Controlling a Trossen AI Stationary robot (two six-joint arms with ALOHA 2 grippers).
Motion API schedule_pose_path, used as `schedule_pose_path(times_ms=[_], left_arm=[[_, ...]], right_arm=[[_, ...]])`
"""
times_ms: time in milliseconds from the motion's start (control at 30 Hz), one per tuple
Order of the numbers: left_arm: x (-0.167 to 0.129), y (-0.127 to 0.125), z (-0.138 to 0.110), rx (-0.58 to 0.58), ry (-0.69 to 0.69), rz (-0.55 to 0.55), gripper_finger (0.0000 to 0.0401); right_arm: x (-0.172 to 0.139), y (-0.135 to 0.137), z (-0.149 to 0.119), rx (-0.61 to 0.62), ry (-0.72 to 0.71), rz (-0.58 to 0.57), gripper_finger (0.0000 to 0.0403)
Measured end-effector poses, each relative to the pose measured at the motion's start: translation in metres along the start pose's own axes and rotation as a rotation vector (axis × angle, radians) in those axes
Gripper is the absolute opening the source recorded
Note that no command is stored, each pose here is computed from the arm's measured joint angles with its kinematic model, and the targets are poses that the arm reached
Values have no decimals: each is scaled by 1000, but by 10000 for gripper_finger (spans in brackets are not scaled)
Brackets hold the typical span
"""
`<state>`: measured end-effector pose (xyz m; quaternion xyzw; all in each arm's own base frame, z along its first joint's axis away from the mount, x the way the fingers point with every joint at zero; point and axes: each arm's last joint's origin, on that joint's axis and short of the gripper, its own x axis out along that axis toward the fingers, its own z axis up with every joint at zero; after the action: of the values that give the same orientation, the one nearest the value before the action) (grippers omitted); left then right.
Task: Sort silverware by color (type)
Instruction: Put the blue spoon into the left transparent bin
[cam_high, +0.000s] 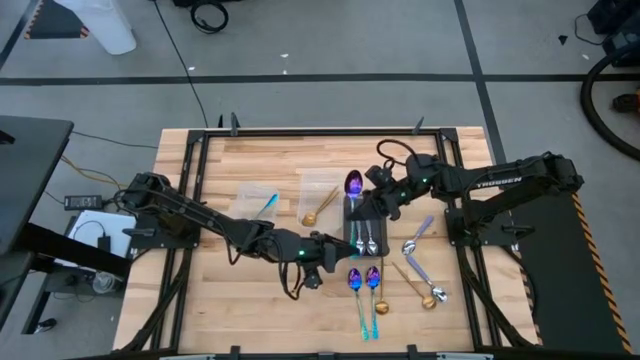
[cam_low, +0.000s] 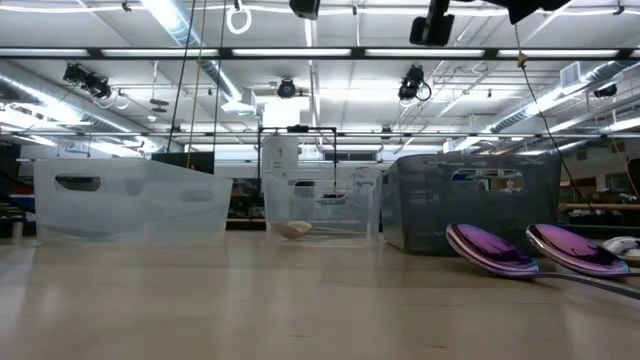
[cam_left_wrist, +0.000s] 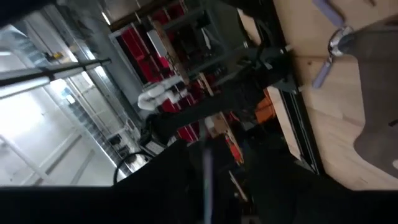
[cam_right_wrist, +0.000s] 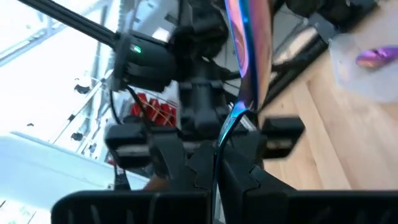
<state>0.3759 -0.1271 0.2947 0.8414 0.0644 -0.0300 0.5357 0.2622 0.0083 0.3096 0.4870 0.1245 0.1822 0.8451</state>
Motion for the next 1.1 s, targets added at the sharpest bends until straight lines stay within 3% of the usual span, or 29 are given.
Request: schedule_pose_path(times_ms=[500,767,1100], left_arm=[[2,0,-4,43,-8,20,91],[3,-1,-6,25,-1,14,17],[2,0,-4,-20,9,10,11]], right_arm=[[1,-1,0,10,-56,-38,14],[3,3,-5,-10,-31,-24,19],[3,1,-7,-51,-5,-37,64]])
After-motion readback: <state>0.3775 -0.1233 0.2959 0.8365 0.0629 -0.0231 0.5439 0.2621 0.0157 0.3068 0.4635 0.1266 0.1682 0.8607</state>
